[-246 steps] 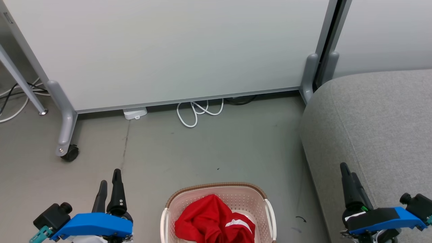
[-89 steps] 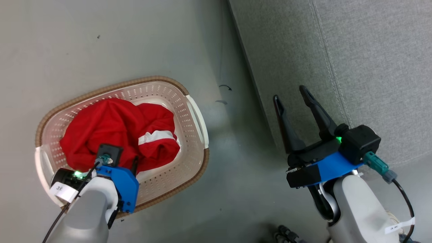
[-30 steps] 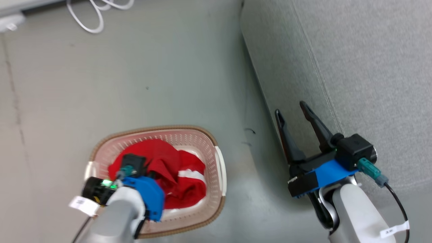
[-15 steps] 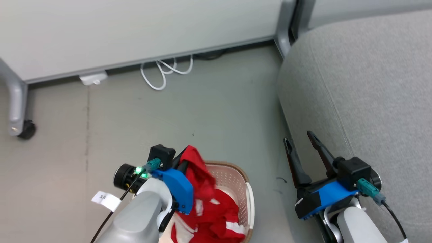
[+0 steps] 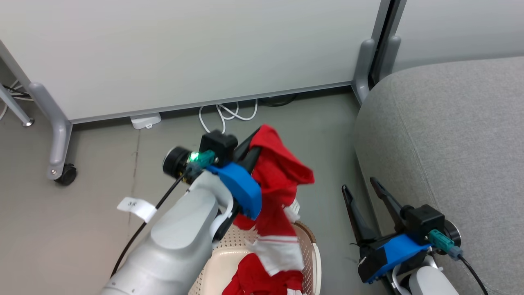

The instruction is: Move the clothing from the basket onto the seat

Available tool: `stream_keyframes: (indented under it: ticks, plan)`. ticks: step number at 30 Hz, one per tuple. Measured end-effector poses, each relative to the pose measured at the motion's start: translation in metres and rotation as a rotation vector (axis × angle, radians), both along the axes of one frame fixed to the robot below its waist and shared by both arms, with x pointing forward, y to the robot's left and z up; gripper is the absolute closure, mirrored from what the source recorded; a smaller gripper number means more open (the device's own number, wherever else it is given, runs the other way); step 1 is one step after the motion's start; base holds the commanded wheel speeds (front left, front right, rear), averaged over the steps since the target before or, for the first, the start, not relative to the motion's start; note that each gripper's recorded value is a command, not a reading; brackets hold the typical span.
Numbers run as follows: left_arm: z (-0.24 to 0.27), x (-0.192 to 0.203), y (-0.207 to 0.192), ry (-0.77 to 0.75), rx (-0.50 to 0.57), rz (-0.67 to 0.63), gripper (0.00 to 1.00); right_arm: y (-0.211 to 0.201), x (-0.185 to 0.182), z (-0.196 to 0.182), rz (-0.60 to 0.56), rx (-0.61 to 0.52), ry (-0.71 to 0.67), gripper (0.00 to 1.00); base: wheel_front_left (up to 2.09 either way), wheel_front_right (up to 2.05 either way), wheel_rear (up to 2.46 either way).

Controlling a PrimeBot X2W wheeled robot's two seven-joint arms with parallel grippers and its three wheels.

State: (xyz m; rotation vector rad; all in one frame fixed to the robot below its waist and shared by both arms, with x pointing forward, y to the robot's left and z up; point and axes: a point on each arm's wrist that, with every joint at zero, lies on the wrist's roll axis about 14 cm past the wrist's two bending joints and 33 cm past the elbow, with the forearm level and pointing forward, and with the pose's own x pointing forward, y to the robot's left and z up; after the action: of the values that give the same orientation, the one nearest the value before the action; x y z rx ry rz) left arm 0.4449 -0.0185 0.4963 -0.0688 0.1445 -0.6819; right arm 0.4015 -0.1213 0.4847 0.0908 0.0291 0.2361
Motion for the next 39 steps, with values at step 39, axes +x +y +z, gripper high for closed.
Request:
stream_keyframes:
  ticks: [39]
  plan:
    - [0.113,-0.022,-0.054,-0.229,-0.105,-0.144,1.0,0.051,-0.018,0.014,0.159,-0.001,0.026,0.0,0.0,0.0,0.0]
